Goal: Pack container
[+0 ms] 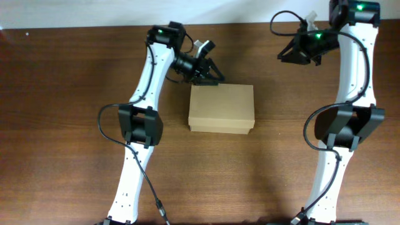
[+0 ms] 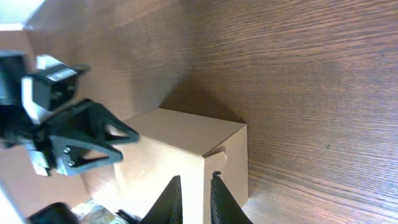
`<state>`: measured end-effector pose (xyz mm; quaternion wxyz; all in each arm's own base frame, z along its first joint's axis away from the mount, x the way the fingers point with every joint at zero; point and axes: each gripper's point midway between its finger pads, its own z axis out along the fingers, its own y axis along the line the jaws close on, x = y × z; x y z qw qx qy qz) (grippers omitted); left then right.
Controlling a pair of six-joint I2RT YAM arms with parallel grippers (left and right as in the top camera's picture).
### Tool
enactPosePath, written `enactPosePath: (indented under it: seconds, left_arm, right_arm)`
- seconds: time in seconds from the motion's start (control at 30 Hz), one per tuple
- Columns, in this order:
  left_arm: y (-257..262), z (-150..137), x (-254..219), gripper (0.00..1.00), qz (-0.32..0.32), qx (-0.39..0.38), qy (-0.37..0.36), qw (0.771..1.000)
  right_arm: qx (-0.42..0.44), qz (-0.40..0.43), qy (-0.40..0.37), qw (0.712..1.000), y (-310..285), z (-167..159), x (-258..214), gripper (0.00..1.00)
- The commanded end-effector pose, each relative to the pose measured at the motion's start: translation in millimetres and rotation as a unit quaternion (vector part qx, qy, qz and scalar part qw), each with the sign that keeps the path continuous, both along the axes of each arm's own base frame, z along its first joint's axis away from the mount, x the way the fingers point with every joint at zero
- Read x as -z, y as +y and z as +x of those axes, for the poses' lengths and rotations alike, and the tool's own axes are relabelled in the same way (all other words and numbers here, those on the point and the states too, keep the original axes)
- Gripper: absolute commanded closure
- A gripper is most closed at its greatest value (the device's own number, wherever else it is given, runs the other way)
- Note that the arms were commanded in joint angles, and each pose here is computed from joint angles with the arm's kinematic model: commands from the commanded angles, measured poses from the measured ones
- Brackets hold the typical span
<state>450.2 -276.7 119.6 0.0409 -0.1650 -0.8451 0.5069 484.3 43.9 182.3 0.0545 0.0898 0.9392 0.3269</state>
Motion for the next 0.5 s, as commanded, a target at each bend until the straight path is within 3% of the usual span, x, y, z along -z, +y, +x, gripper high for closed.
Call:
enactPosePath:
  seconds: [0.0,0.27,0.33,0.47]
  left_arm:
    - [41.9,14.3,-37.5,0.62,0.13,0.002,-0.154,0.979]
    - [76.5,1.8,-148.5,0.63,0.203,-0.019,-0.325,0.923]
    - [85.9,-5.6,-178.9,0.62,0.216,-0.034,-0.362,0.906]
    - [116.8,-23.3,-236.6,0.61,0.268,-0.077,-0.432,0.858]
  right_arm:
    - [-0.037,-0.045,-0.056,0.997,24.3,-12.4,-40.8,0.85]
    - [-0.106,-0.096,-0.1,0.985,87.0,-37.6,-69.6,0.86]
    - [-0.126,-0.102,-0.104,0.981,104.8,-44.2,-71.0,0.91]
    - [-0.159,-0.139,-0.097,0.973,136.9,-58.4,-60.7,0.96]
